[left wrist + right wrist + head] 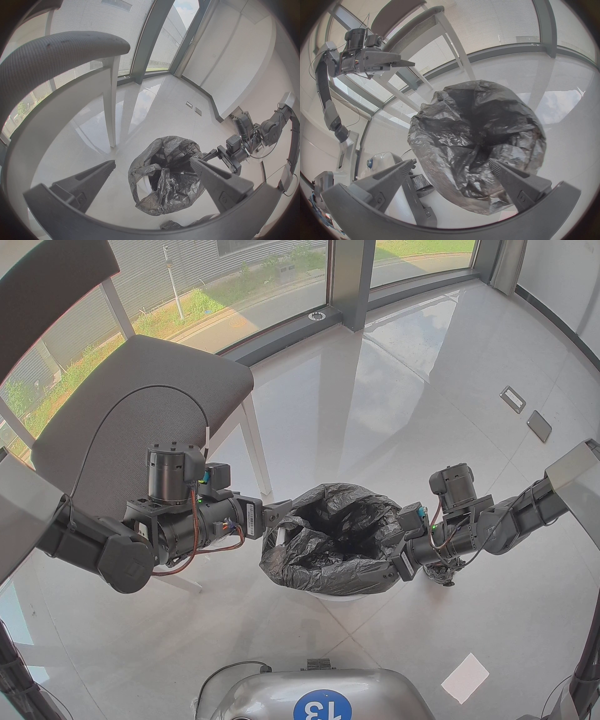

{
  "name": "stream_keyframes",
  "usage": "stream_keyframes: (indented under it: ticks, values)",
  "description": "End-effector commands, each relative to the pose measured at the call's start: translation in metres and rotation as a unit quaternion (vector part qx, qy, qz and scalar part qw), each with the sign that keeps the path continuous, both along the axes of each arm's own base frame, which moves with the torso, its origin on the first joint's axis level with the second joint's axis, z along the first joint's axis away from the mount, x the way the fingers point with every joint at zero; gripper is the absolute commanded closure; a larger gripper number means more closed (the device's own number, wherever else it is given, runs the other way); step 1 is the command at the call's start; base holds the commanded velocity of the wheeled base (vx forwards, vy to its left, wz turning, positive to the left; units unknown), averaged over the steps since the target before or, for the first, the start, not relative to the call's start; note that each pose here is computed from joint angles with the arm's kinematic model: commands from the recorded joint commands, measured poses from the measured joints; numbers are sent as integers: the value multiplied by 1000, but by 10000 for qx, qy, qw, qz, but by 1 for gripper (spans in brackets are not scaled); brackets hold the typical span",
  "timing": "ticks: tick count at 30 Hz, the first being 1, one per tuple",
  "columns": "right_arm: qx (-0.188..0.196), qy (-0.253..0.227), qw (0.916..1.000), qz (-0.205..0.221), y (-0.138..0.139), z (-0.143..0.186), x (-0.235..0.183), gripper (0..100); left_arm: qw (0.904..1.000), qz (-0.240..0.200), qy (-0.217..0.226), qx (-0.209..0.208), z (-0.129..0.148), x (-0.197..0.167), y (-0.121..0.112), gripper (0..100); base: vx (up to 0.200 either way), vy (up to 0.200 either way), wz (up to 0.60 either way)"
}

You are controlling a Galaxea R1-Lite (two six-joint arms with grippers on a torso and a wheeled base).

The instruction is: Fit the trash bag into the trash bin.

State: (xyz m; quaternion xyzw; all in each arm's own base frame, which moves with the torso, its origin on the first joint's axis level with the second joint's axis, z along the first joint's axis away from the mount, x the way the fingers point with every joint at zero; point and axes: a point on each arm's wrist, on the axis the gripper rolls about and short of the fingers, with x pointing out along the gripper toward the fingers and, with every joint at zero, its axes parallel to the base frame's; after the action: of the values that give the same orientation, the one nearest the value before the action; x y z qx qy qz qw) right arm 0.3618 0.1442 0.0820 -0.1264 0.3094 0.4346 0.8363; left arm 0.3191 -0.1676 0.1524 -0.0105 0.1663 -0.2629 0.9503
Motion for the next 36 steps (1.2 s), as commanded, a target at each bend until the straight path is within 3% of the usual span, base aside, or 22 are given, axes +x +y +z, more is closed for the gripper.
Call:
stream_keyframes:
  ticks: [1, 10, 11, 23, 36]
  values:
    - [-30, 77, 9999, 72, 6, -7, -1, 0, 10000, 1, -29, -17, 2, 0, 0, 0, 0, 0, 0]
    - [-121, 245, 9995, 188, 13, -22, -3, 0, 10000, 1, -56, -31, 3, 1, -1, 0, 0, 0, 0]
    - [-129, 266, 9994, 188, 13, -24, -3, 100, 10000, 1, -70, -38, 3, 2, -1, 0, 0, 0, 0]
    - [-137, 243, 9993, 257, 15, -20, -9, 100, 9999, 1, -90, -49, 5, 1, -1, 0, 0, 0, 0]
    - [-383, 471, 9942, 893, 27, -25, -70, 100, 9998, 64, -180, -89, 13, -1, 0, 0, 0, 0, 0]
